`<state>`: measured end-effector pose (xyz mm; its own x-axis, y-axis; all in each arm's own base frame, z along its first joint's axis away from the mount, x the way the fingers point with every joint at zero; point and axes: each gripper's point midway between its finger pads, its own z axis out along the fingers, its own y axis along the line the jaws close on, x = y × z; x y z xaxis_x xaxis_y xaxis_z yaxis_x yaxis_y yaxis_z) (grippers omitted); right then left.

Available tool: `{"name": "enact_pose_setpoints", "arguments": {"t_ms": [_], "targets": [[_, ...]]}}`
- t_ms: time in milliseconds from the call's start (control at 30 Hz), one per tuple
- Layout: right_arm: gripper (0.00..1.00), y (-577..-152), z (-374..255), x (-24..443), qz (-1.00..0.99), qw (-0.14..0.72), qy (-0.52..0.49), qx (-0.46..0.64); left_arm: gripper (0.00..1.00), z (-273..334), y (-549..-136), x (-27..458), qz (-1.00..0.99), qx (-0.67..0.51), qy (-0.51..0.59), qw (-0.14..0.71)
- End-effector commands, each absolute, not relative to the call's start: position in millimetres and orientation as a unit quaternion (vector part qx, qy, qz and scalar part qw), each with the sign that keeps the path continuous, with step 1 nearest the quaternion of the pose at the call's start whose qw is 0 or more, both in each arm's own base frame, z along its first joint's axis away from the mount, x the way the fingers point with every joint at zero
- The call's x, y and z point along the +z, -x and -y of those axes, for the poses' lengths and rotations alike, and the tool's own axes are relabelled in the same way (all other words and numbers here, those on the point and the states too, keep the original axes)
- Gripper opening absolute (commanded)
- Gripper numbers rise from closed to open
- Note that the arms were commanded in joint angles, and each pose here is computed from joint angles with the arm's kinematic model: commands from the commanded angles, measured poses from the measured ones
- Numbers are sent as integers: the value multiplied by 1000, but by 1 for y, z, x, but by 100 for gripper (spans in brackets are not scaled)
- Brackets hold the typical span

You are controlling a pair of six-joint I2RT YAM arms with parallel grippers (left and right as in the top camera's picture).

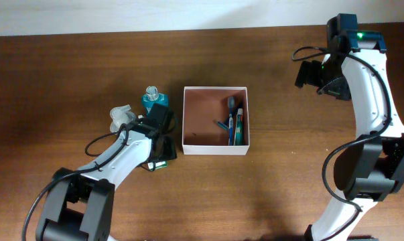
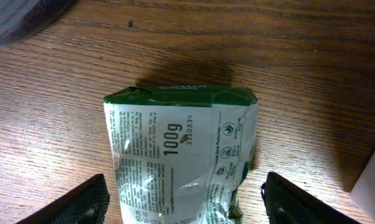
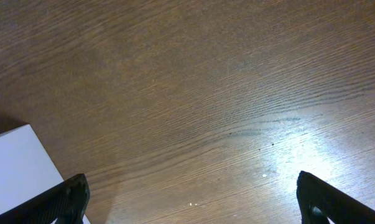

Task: Pack container
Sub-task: 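Lower the left gripper and close it on the soap bar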

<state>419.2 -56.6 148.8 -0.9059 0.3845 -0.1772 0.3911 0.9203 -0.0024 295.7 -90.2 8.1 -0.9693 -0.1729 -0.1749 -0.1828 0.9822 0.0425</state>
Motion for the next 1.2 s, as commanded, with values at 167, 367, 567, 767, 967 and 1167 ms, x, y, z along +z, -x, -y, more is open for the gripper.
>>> {"name": "enact_pose_setpoints", "arguments": {"t_ms": [167,367,567,767,967,1167], "targets": [[98,-420,59,158,-974,100,-200,-23,71,86,-297,4,-991,42,85,91],[98,-420,59,158,-974,100,-200,-23,55,86,-297,4,-991,42,85,92],[98,-420,59,158,-974,100,-200,-23,63,86,-297,2,-992,43,85,88],[98,-420,59,158,-974,100,-200,-23,62,84,-292,-11,-993,52,83,69],[99,-420,59,158,-974,100,-200,-23,38,84,-291,-13,-993,53,83,66],[99,-420,59,158,-974,100,-200,-23,19,91,-289,-13,-994,34,82,58]]}}
